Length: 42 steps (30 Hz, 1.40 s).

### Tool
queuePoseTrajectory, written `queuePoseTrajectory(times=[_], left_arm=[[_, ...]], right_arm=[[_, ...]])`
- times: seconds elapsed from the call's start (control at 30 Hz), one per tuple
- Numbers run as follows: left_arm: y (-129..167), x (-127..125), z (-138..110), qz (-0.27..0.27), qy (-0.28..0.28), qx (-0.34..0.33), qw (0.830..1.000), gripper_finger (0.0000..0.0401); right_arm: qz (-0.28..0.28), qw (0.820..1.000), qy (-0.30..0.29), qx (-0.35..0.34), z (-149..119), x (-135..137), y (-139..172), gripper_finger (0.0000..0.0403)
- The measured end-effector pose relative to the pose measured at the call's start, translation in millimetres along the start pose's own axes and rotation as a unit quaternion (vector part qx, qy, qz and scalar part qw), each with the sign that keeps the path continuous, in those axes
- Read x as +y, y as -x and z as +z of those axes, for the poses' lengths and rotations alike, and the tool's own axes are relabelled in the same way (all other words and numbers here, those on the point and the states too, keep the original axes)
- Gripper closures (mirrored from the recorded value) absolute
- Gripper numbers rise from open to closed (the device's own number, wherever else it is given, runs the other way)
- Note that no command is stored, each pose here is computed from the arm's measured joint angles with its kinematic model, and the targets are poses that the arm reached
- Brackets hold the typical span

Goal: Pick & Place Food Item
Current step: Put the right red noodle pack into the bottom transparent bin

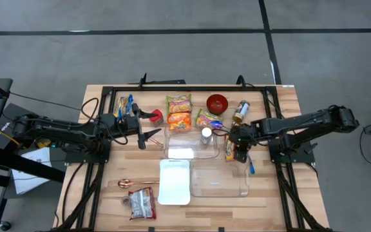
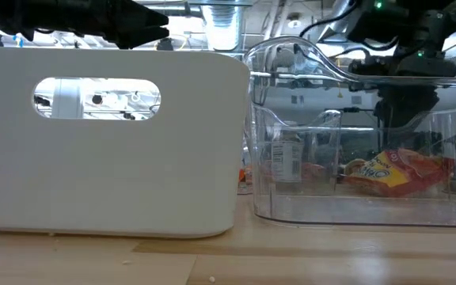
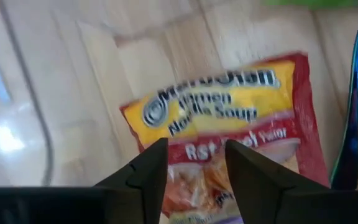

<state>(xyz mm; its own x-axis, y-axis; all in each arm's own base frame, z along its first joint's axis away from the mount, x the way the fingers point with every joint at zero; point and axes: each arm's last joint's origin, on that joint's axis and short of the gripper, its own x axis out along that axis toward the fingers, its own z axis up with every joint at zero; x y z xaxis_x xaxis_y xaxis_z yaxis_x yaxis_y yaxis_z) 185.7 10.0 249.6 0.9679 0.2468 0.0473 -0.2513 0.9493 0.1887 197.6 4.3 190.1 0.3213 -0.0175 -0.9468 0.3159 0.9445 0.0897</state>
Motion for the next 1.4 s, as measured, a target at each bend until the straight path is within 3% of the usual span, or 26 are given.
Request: queuePoseTrajectory(times=[0.47, 0.87, 1.1, 1.4], left_arm=[[0.1, -0.2, 0.8, -0.005, 0.001, -0.005, 1.000, 0.0128], [0.0, -0.2, 0.7, -0.005, 0.001, -0.004, 1.000, 0.0128], [0.1, -0.2, 0.8, -0.004, 0.001, -0.005, 1.000, 0.0128], [0.1, -0.5, 0.7, -0.009, 0.001, -0.005, 1.000, 0.0128]], right_arm=[[-0.016, 0.999, 0.016, 0.044, 1.8, 1.2, -19.2, 0.0268], [-0.015, 0.999, 0.015, 0.041, 0.8, 0.7, -15.9, 0.0397], [-0.029, 0.999, 0.014, 0.031, 0.6, -0.6, -6.5, 0.0401], [-0.053, 0.997, -0.003, -0.056, 2.6, -4.3, 36.8, 0.0402]])
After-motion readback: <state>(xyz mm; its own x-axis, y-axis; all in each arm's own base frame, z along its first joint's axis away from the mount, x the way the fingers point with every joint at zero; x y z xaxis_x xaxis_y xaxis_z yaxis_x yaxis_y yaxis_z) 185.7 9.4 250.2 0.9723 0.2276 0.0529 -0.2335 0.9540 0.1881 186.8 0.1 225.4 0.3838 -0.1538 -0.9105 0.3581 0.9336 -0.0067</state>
